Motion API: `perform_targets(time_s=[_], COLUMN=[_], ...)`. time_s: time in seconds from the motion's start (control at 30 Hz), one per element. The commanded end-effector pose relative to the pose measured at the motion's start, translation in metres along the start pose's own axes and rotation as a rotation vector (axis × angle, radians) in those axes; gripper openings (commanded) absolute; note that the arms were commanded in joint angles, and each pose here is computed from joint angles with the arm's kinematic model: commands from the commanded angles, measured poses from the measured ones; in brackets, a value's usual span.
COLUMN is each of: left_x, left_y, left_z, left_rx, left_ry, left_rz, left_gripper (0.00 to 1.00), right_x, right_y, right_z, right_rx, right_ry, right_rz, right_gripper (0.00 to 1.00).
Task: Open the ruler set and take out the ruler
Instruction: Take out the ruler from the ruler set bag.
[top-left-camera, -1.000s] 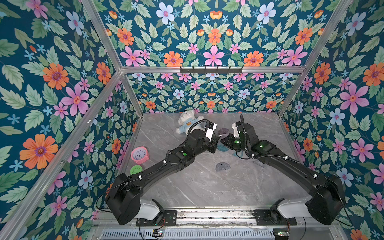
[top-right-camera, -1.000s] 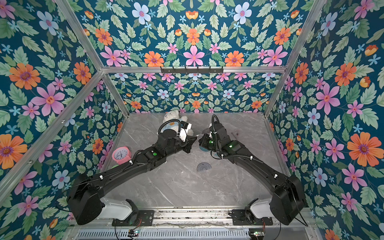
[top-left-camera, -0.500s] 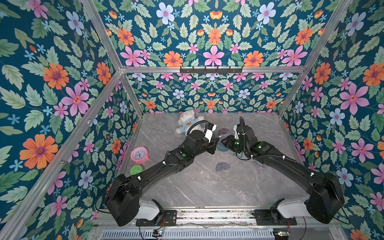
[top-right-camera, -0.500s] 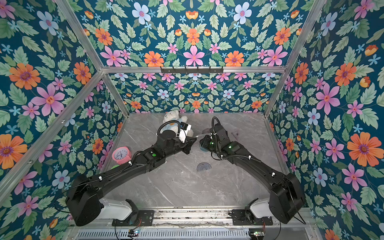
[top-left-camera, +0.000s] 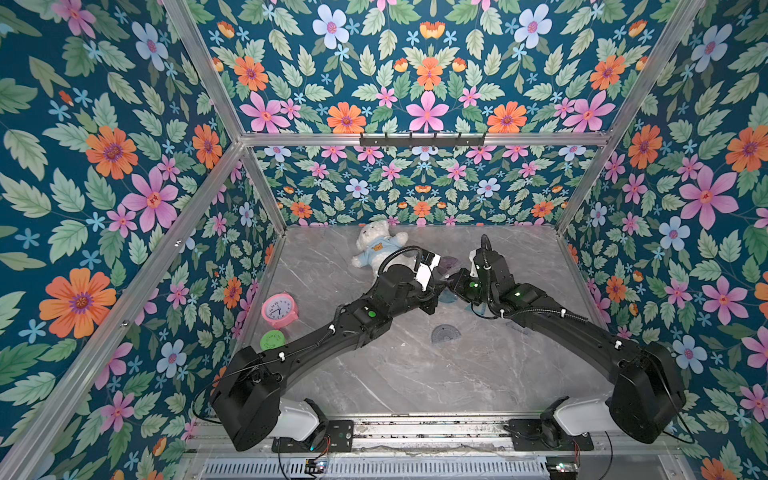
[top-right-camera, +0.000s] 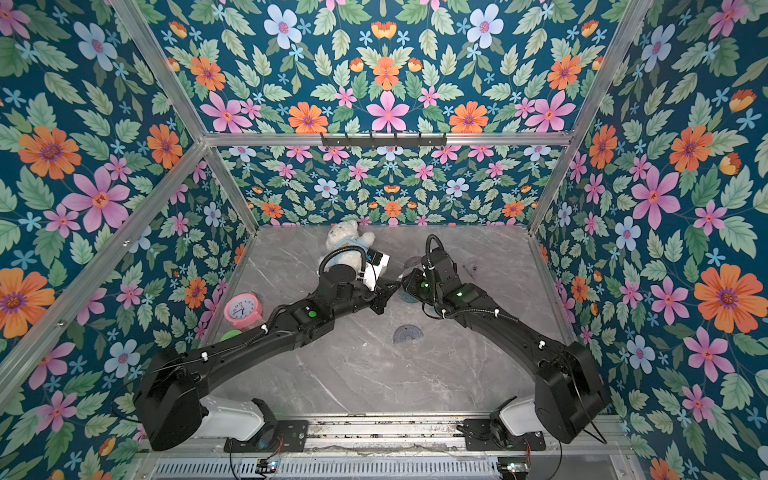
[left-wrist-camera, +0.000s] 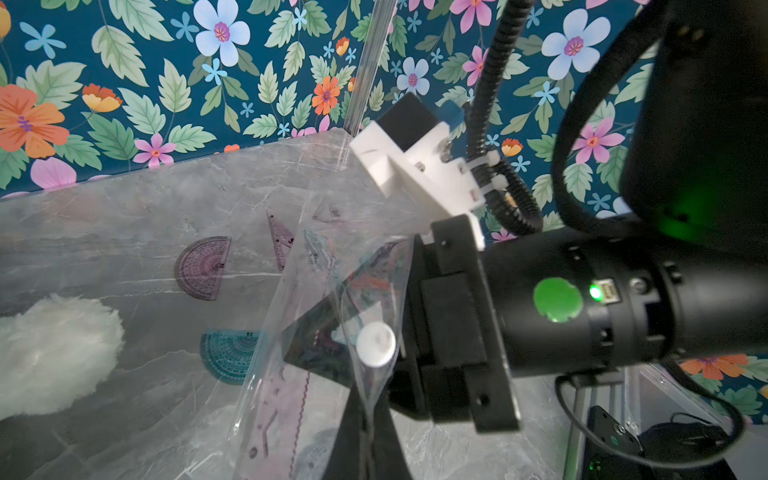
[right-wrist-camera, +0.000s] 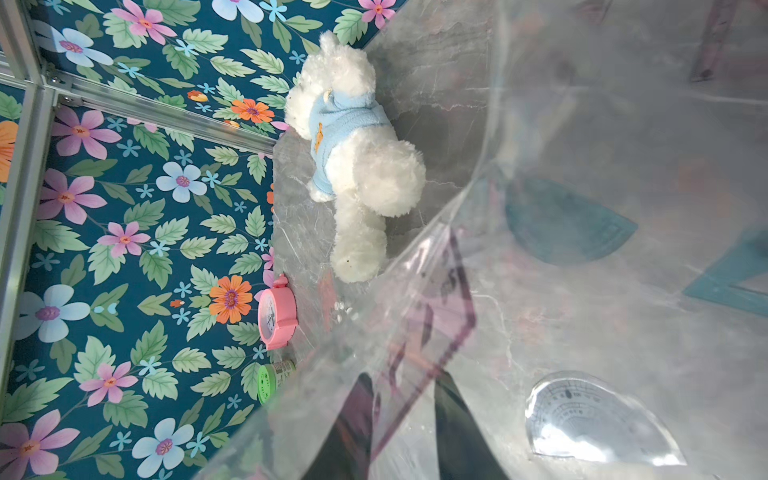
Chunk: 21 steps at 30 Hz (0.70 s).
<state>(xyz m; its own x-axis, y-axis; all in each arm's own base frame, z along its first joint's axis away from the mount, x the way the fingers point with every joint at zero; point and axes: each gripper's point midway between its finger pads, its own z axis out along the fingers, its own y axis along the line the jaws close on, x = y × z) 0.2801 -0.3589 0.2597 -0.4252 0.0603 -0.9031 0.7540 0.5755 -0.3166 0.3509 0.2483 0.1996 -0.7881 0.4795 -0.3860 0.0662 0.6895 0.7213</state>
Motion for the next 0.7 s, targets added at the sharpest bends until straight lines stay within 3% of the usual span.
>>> perform_targets(time_s=[0.0, 0.37, 0.67], left_x=[-0.010, -0.002, 0.007], left_y=[-0.008, -0.004, 0.022], left_z=[-0.001, 0.005, 0.011], left_rx=[0.038, 0.032, -0.096], left_ry=[-0.041, -0.024, -0.019], left_rz=[0.008, -0.014, -0.022], left_gripper=[0.00, 0.00, 0.00], right_x=[-0.002, -0.005, -0.006], right_y=[0.002, 0.003, 0.012], right_z=[0.004, 0.003, -0.010], right_rx=[-0.016, -0.031, -0.059], right_ry=[-0.003, -0.017, -0.017], right_rz=[0.017, 0.017, -0.007], right_gripper=[0.28, 0.00, 0.00])
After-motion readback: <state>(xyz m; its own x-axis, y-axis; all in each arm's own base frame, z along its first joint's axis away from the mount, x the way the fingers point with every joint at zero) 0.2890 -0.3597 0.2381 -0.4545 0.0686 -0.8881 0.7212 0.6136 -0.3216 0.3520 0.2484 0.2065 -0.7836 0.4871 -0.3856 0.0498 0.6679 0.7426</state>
